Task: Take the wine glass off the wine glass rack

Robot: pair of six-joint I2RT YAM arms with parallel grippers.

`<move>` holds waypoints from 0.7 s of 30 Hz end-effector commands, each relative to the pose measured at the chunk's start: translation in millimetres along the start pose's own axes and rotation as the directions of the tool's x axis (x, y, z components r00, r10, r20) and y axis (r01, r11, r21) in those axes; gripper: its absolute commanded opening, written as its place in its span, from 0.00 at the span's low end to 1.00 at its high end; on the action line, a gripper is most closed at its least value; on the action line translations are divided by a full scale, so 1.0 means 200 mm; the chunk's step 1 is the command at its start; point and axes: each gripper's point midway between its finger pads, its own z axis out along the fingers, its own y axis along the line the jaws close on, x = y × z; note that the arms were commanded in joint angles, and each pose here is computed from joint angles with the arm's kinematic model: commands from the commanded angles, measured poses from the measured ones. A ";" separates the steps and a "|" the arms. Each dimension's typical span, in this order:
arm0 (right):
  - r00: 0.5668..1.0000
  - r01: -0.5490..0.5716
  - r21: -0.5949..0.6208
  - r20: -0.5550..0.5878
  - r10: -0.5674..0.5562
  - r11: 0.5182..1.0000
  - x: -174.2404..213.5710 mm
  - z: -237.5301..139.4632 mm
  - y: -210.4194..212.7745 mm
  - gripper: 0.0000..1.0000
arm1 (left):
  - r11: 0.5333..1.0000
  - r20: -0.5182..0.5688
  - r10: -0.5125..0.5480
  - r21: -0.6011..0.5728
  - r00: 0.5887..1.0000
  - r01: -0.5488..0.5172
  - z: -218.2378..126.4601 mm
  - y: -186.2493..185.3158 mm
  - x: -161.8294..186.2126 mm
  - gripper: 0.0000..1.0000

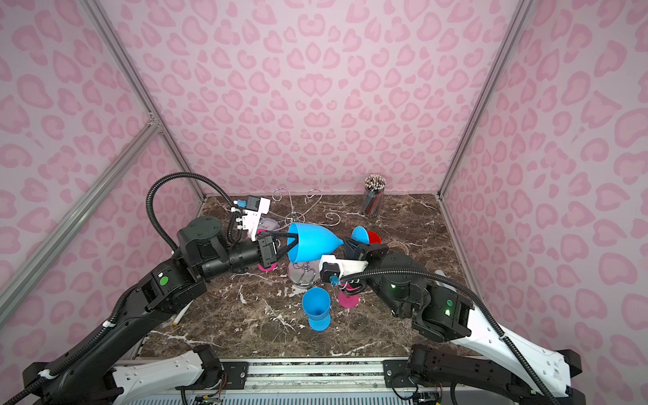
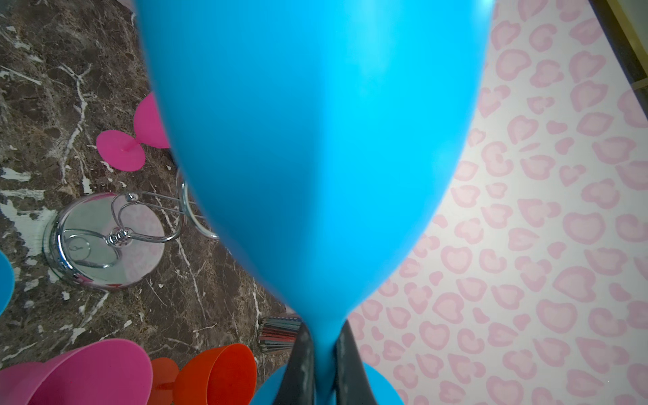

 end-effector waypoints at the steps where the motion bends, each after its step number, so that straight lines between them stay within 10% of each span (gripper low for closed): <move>1: 0.999 -0.033 0.037 0.010 0.033 0.999 -0.01 0.00 -0.04 0.23 | 1.000 0.014 0.013 0.016 1.000 -0.013 0.00 -0.02 -0.01 0.04; 5: 0.997 -0.075 0.059 0.027 0.074 0.995 -0.02 -0.01 -0.06 0.99 | 1.000 0.038 0.013 0.021 0.999 -0.014 -0.02 -0.03 -0.03 0.03; 14: 0.936 -0.292 0.125 0.242 0.257 0.948 -0.14 -0.17 -0.25 0.99 | 0.997 0.216 0.077 -0.043 0.973 -0.069 -0.16 -0.02 -0.19 0.04; 21: 0.892 -0.387 0.112 0.298 0.341 0.915 -0.14 -0.24 -0.29 0.99 | 0.954 0.525 0.250 -0.277 0.813 -0.115 -0.62 0.02 -0.44 0.04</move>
